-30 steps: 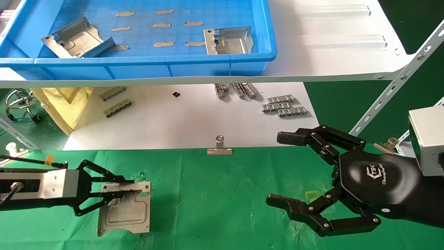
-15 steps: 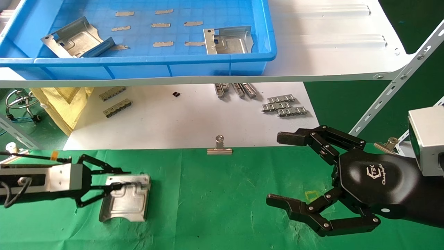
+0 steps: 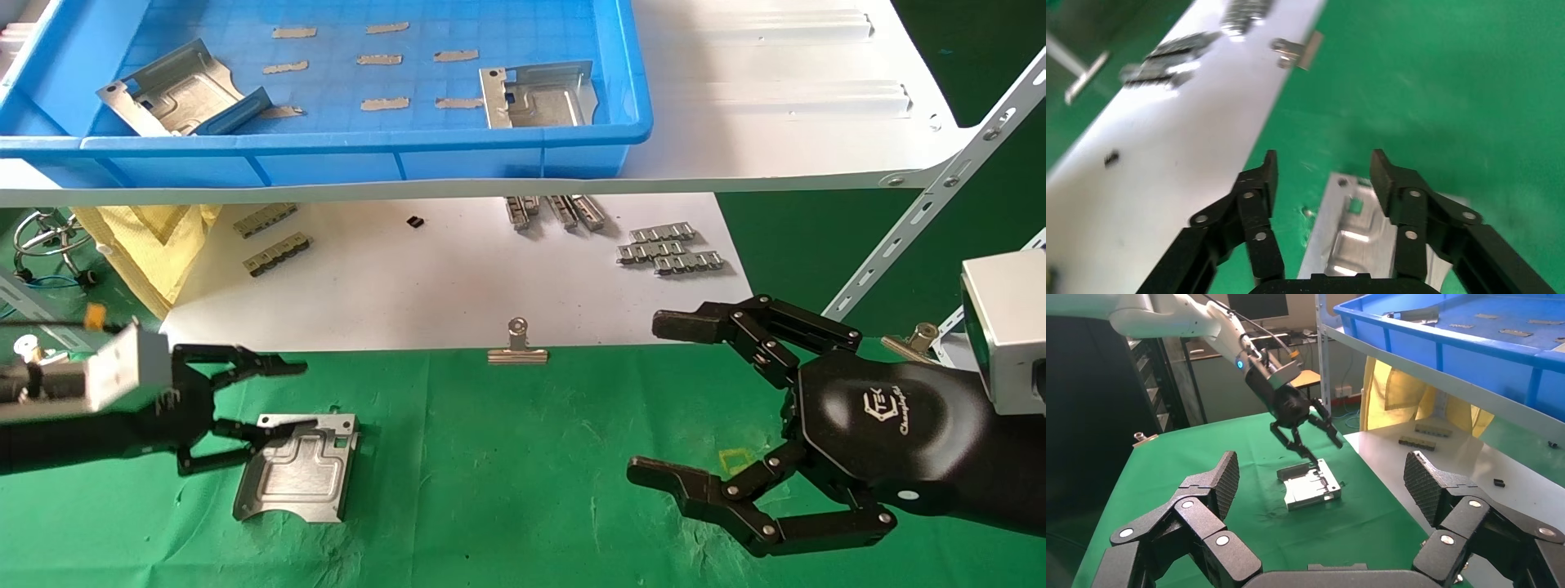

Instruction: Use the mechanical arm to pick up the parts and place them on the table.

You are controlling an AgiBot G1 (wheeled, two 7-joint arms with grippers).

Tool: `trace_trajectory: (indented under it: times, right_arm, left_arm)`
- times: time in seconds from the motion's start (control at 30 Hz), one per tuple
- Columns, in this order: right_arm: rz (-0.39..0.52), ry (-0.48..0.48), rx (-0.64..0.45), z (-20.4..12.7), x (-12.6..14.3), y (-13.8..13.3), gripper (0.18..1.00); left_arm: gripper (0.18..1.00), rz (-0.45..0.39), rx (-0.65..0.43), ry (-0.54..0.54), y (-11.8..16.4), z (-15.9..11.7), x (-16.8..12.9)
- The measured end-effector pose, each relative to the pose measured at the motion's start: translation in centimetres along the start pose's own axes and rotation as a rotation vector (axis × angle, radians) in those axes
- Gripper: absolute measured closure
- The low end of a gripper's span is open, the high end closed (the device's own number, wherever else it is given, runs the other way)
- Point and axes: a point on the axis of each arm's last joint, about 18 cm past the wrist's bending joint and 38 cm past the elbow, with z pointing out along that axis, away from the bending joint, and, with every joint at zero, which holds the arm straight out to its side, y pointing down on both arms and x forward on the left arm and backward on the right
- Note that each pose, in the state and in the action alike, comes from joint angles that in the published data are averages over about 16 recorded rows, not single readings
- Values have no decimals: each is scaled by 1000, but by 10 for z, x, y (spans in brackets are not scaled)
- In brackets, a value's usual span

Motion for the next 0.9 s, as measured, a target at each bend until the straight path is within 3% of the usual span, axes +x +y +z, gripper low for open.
trace_trajectory:
  times: [0.2,0.33,0.6,0.9]
  right_arm:
    - [0,0,0,0,0,0,178]
    - [0,0,0,0,0,0,178]
    - [0,1,0,0,0,0,178]
    - [0,1,0,0,0,0,178]
  left_arm:
    - [548,-215,61,-78,7,-5,-2]
    - [463,-290,81,-104,11,-6,-2]
    - [304,-300,100,-101,9,-5,-1]
    - [215,-282,152,-64,-7,1,2]
